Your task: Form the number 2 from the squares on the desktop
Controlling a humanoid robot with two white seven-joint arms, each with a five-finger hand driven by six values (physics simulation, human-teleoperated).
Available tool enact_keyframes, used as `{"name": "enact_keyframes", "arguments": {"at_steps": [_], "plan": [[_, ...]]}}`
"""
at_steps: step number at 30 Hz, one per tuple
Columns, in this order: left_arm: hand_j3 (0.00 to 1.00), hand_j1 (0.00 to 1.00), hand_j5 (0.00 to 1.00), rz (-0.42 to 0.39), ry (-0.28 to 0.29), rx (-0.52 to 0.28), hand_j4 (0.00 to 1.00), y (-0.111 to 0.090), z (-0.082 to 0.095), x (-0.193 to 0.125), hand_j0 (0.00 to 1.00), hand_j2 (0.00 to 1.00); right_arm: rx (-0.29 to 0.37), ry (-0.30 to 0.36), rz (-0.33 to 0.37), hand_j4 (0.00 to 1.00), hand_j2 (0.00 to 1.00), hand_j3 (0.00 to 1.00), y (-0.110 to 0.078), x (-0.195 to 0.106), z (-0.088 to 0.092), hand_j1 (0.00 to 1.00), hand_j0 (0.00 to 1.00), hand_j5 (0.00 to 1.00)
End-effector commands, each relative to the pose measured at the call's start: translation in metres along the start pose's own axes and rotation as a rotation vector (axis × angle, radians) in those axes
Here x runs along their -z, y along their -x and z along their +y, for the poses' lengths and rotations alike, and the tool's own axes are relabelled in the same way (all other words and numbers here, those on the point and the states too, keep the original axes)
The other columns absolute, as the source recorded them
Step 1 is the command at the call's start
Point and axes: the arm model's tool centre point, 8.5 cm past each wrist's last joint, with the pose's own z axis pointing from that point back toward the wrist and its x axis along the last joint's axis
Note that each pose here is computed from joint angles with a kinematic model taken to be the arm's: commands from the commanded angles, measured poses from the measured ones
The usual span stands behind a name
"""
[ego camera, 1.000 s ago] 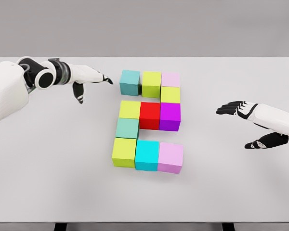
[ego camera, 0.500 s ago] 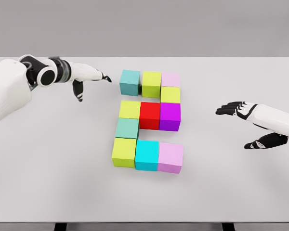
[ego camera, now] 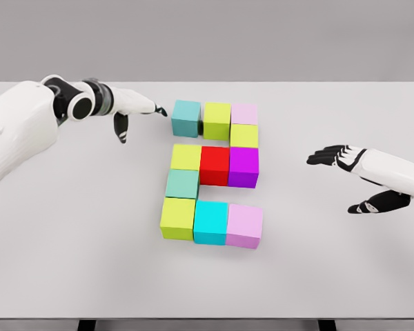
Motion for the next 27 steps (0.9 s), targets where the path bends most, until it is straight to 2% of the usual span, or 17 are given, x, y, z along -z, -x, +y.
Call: {"name": "enact_keyframes", "arguments": {"at_steps": [1, 14, 27], "plan": [[1.00, 1.00, 1.00, -0.001, 0.006, 0.003, 1.00, -0.001, -0.002, 0.001, 1.00, 1.00, 0.006, 0.004, -0.001, 1.00, 1.00, 1.00, 0.000, 0.000, -0.001, 1.00, 1.00, 1.00], [1.00, 1.00, 1.00, -0.031, 0.010, 0.019, 1.00, -0.015, 0.000, 0.009, 1.00, 1.00, 0.005, 0.002, 0.001, 1.00, 1.00, 1.00, 0.000, -0.001, -0.001, 1.00, 1.00, 1.00], [1.00, 1.00, 1.00, -0.033, 0.010, 0.019, 1.00, -0.016, 0.000, 0.009, 1.00, 1.00, 0.000, -0.001, 0.003, 1.00, 1.00, 1.00, 0.000, 0.000, 0.000, 1.00, 1.00, 1.00]]}}
